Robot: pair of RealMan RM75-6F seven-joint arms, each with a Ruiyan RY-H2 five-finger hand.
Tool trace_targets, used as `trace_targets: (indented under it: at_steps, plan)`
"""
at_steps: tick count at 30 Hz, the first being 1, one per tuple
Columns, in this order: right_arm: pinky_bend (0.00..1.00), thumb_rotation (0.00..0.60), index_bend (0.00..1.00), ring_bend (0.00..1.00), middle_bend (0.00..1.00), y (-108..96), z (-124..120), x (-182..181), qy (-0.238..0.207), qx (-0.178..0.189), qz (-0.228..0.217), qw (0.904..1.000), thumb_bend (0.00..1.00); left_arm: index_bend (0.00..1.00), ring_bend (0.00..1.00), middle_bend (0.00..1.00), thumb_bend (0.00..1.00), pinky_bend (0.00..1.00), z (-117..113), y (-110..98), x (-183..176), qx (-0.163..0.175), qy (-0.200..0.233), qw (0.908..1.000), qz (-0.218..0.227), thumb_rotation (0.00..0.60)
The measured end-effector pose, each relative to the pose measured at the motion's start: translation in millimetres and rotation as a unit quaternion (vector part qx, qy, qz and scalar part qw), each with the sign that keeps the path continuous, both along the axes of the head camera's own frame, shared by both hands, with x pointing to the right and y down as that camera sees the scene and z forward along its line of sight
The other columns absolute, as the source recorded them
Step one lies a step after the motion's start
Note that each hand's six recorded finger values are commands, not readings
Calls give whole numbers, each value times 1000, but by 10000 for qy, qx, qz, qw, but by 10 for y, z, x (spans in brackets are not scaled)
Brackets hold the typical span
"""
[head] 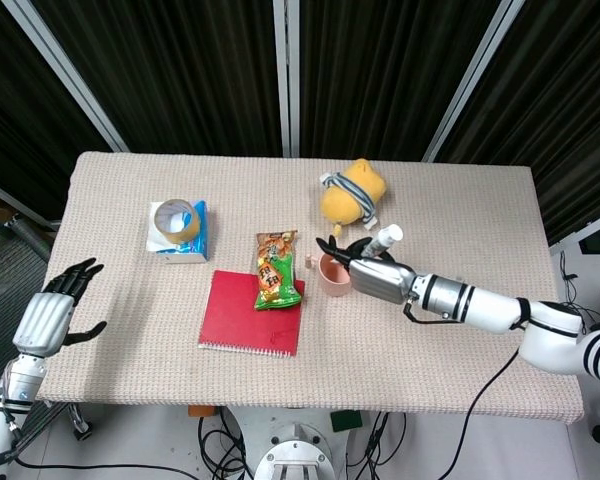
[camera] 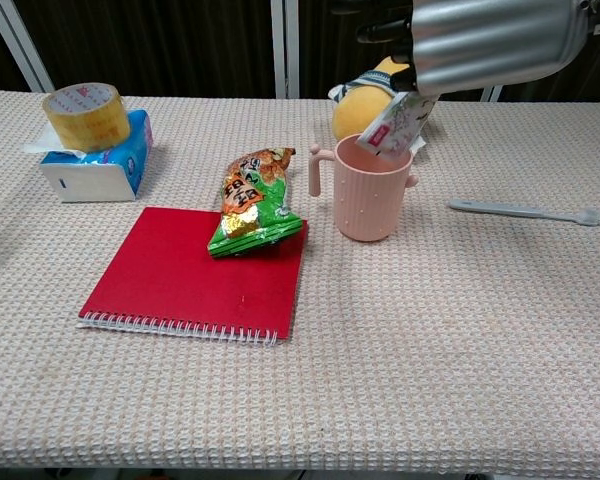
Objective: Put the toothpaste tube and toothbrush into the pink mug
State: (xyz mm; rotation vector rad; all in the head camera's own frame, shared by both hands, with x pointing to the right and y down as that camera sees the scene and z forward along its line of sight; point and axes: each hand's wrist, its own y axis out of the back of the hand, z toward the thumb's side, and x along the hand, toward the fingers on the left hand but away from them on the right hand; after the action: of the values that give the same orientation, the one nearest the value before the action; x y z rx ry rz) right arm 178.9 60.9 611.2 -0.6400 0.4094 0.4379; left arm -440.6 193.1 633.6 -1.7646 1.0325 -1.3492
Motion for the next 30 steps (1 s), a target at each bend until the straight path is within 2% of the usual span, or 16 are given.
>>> trace_targets:
  at_steps: [14, 20, 30]
  plan:
    - [0, 600, 649, 168, 588, 63, 284, -213, 233, -147, -176, 9995, 757, 115, 90, 51, 159, 218, 21, 26, -64, 1, 43, 10000, -67, 599]
    - [0, 600, 643, 168, 581, 140, 419, -260, 339, -319, -209, 9987, 757, 115, 90, 51, 159, 218, 5, 42, -75, 24, 99, 9999, -60, 600]
    - [0, 600, 637, 168, 576, 189, 504, -347, 341, -436, -246, 9982, 757, 116, 90, 51, 159, 218, -53, 46, -177, 135, 57, 9996, -222, 600]
